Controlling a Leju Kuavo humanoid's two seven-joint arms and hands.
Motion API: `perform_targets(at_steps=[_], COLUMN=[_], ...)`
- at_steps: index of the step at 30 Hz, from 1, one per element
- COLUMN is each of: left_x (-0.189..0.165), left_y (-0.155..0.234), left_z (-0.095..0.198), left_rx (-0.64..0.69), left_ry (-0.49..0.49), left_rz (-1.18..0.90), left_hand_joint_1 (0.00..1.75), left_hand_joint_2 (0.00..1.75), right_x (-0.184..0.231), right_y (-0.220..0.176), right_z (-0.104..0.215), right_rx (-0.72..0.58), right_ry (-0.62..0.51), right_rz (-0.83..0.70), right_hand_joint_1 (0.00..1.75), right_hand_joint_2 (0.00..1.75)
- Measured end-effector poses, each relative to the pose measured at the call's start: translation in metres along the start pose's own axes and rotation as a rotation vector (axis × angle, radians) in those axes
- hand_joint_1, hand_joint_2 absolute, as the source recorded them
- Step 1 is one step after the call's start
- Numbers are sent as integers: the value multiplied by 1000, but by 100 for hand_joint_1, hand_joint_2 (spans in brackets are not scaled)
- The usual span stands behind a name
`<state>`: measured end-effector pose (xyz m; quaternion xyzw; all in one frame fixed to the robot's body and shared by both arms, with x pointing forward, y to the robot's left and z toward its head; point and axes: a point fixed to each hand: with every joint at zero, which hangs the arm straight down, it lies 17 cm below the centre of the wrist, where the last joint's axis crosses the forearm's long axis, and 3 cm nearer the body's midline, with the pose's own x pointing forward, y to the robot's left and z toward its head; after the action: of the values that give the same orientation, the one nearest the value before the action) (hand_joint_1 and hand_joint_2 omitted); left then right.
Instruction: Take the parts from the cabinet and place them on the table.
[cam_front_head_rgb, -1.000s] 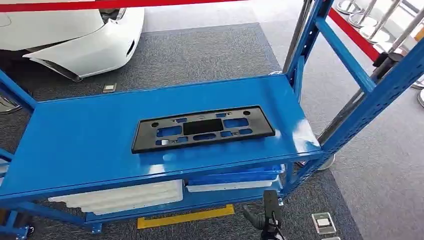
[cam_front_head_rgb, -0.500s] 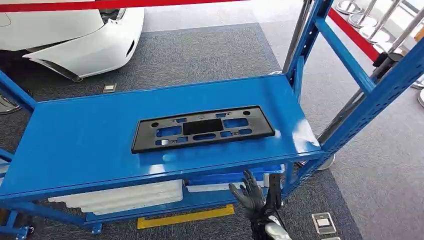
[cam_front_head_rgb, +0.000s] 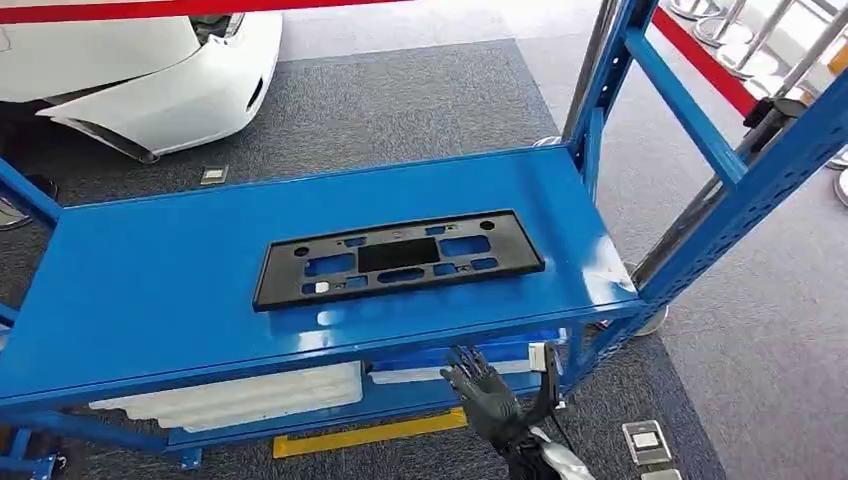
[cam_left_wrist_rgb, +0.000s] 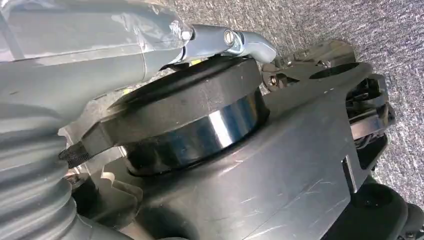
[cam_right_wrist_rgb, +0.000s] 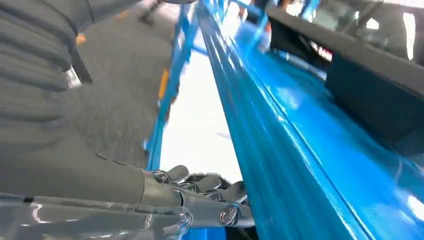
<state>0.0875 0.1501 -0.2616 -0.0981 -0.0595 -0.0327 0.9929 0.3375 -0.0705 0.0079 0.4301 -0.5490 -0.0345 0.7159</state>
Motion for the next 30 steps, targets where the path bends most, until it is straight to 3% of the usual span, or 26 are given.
perform_targets(at_steps=[12, 15, 18, 20, 23, 30], left_x=[1, 2, 2, 2, 1, 1], left_y=[2, 3, 2, 2, 1, 0], left_z=[0, 0, -1, -1, -1, -1], left_rx=[4, 14, 22, 22, 21, 19], left_ry=[-5, -10, -14, -12, -7, -7], left_rz=[11, 36, 48, 48, 46, 35], left_hand_joint_1=[0, 0, 0, 0, 0, 0], left_hand_joint_2=[175, 175, 175, 175, 175, 175], right_x=[-10, -2, 7, 4, -14, -68], right_y=[10, -13, -62, -101, -145, -196], right_z=[-3, -15, -16, -1, 31, 109], right_rx=[31, -113, -363, -532, -685, -868], right_ry=[56, 9, -4, 46, 143, 312], right_rz=[-15, 60, 218, 272, 284, 253], right_hand_joint_1=[0, 0, 0, 0, 0, 0], right_hand_joint_2=[175, 175, 175, 175, 175, 175])
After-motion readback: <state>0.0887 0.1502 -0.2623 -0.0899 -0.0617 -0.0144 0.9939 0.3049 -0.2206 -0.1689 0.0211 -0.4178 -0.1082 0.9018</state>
